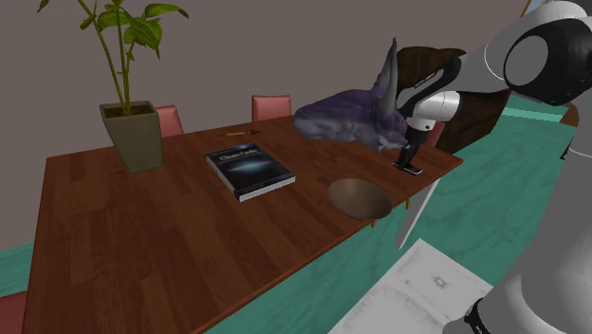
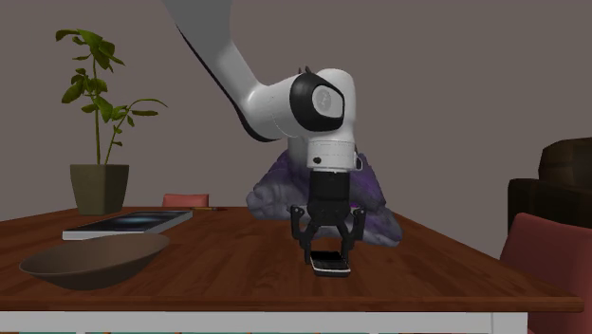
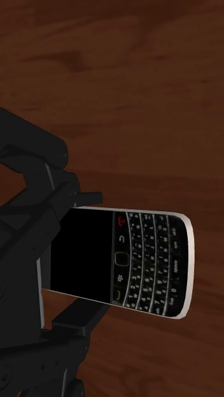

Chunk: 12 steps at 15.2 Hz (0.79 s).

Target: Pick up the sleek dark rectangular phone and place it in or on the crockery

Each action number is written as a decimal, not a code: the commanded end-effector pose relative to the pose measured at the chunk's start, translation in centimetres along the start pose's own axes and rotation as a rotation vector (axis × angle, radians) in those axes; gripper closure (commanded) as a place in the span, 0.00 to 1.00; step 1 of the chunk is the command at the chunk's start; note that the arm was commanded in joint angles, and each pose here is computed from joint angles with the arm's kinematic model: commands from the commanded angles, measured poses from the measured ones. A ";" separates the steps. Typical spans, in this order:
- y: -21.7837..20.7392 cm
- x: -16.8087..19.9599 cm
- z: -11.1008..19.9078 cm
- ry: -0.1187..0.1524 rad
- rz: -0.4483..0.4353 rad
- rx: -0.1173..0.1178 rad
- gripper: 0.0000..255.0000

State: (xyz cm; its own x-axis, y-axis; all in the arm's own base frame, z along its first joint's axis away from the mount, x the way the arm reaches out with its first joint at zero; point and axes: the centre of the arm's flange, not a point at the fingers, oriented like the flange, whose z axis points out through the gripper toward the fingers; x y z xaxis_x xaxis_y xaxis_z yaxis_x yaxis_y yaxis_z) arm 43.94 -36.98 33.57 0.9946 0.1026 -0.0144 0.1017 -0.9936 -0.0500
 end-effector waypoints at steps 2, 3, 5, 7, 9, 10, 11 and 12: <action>-0.2 -0.1 -0.5 -0.013 -0.001 0.007 1.00; -0.3 -0.1 -1.1 -0.013 -0.001 0.007 1.00; -0.3 -0.1 -2.1 -0.013 -0.001 0.007 1.00; -0.4 -0.1 -3.2 -0.013 -0.001 0.007 1.00; -0.4 -0.1 -4.2 -0.013 -0.001 0.007 1.00; -0.4 -0.1 -4.8 -0.013 -0.001 0.007 1.00; -0.5 -0.2 -5.3 -0.013 -0.001 0.007 1.00; -0.5 -0.2 -5.8 -0.013 -0.001 0.007 1.00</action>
State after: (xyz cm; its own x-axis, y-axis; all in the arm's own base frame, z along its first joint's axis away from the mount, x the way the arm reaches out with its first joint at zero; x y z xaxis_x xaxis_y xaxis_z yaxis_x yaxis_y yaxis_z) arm 43.85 -36.85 38.78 0.9942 0.1043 -0.0265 0.1027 -0.9931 -0.0575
